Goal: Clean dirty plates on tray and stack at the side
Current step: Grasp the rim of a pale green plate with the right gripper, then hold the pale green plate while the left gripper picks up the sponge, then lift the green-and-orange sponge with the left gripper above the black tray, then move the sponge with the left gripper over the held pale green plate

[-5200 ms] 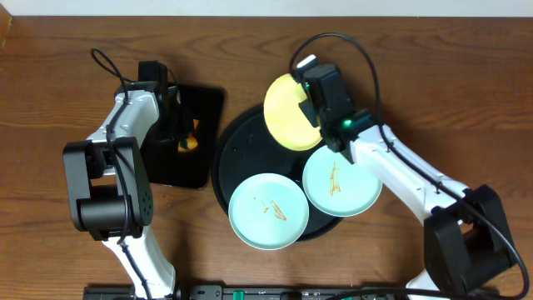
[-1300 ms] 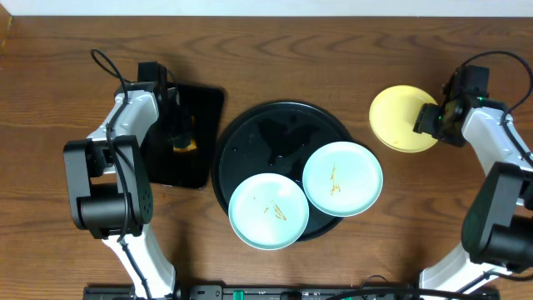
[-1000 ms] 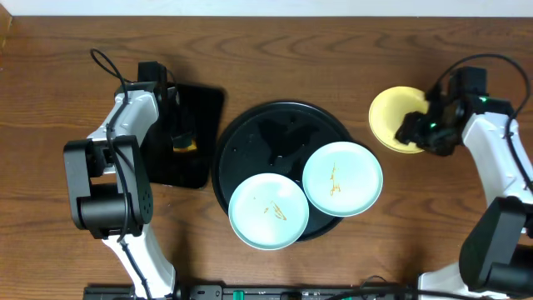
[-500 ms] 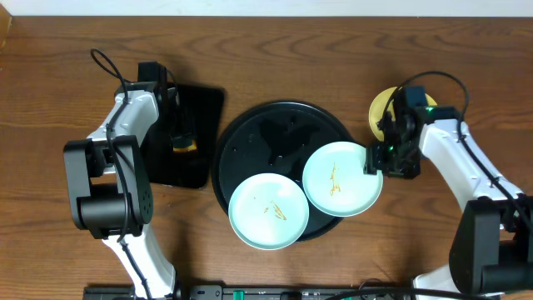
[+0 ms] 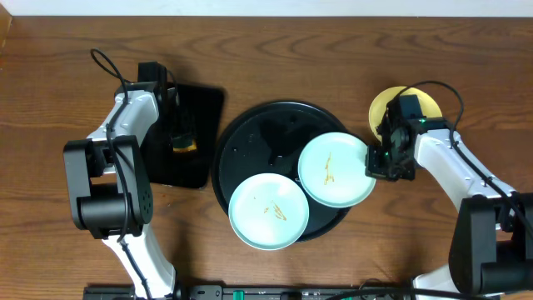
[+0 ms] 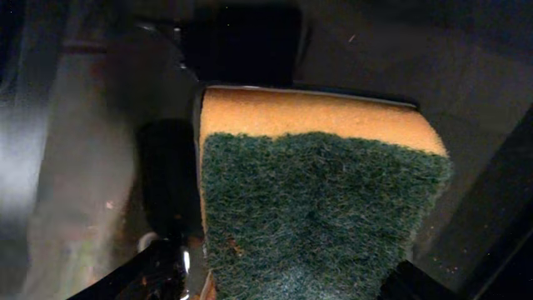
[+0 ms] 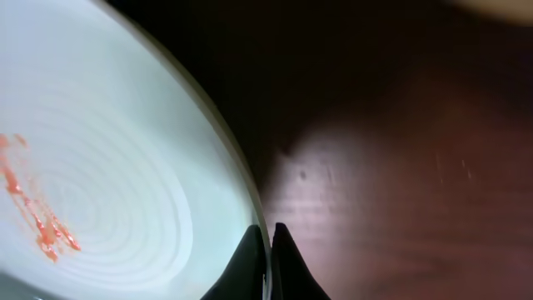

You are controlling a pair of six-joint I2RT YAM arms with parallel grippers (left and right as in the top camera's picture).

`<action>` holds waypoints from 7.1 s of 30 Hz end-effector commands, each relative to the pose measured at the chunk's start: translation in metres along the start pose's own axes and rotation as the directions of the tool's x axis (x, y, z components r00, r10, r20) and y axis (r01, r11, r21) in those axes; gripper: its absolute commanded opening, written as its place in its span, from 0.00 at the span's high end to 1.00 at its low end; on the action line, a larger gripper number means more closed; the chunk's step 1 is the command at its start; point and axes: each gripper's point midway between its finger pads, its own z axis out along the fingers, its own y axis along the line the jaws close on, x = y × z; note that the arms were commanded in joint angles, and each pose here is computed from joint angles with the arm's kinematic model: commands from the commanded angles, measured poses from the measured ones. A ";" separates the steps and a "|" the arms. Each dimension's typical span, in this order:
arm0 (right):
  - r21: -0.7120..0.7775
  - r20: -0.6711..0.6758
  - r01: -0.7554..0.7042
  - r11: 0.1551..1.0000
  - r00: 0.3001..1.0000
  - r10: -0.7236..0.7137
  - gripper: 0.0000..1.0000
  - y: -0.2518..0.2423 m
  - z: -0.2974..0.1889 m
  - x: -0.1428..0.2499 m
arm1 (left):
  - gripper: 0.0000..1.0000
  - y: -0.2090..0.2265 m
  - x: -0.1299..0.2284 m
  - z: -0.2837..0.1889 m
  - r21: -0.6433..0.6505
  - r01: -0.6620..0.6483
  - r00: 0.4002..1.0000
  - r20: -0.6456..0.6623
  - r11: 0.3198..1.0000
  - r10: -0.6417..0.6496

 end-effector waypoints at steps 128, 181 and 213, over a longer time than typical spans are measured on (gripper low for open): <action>-0.007 0.314 0.261 0.965 0.917 -0.246 0.99 0.121 0.003 -0.054 | 0.29 -0.015 -0.027 -0.041 -0.079 -0.091 0.975 0.197 0.993 0.105; -0.004 0.298 0.255 0.967 0.923 -0.242 0.99 0.118 0.005 -0.050 | 0.93 -0.027 -0.018 -0.123 -0.030 -0.126 0.934 0.335 0.992 0.128; -0.004 0.299 0.255 0.967 0.923 -0.242 0.99 0.119 0.005 -0.051 | 0.93 -0.039 -0.079 -0.177 -0.064 -0.163 0.761 0.626 0.985 0.167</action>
